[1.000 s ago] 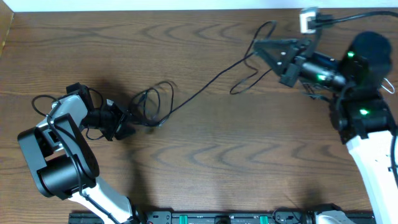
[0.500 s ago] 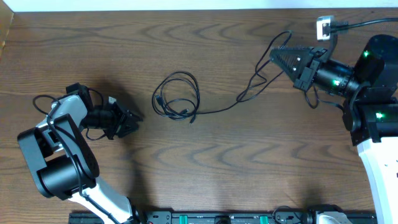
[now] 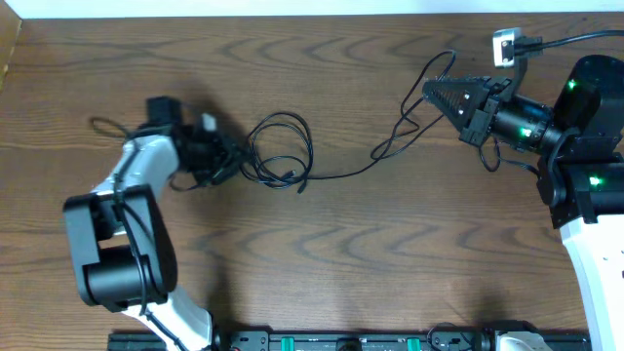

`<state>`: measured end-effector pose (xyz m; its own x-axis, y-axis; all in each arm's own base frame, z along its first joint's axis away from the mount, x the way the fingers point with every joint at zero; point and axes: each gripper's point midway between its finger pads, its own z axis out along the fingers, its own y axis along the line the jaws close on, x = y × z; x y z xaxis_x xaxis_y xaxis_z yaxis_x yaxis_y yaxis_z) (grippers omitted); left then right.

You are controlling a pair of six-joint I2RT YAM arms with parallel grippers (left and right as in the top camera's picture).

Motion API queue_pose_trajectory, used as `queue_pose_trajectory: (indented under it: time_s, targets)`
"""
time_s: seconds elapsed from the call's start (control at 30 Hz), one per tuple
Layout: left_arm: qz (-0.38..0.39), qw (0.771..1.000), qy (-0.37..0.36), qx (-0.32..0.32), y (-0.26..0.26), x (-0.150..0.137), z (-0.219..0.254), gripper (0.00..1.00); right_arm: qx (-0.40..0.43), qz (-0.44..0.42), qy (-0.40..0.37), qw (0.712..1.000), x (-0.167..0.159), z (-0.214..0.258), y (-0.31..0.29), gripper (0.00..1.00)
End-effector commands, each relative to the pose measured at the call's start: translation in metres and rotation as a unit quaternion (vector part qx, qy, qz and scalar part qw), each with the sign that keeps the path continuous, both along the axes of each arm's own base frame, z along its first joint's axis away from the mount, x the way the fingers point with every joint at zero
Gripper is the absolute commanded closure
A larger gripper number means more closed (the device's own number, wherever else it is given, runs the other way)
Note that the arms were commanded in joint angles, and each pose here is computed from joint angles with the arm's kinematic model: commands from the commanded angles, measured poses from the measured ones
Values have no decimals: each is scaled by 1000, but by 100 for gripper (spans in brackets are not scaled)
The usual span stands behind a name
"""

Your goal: Untangle cables

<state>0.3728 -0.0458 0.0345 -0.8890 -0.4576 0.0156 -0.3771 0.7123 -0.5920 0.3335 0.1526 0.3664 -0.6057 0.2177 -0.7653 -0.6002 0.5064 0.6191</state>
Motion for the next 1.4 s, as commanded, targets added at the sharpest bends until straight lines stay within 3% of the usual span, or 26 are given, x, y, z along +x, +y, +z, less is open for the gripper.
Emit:
queue_pose_trajectory:
  time_s: [0.0, 0.33, 0.8, 0.83, 0.9, 1.0, 1.17, 1.37]
  targets:
    - [-10, 995, -31, 99, -6, 17, 6, 55, -4, 7, -19, 1000, -4, 8, 0, 99]
    - [-40, 967, -61, 243, -20, 23, -4, 53, -4, 10, -16, 1000, -6, 7, 2, 99]
    - [-44, 963, -42, 261, -19, 20, -25, 54, -9, 11, -9, 1000, -7, 3, 2, 99]
    - [-40, 964, -38, 260, -19, 19, -28, 58, -9, 11, -9, 1000, -7, 2, 2, 99]
    - [-38, 964, -38, 259, -19, 20, -27, 89, -12, 11, -13, 1000, -6, 2, 2, 99]
    - [-30, 965, -44, 258, -15, 20, -11, 93, -21, 14, -20, 999, -7, 0, 2, 99]
    - [22, 961, -59, 269, 23, 9, 43, 93, -65, -42, 10, 997, 3, -24, -13, 99]
    - [223, 908, 18, 353, 134, -46, 80, 93, -126, -145, 69, 979, 17, -58, -44, 99]
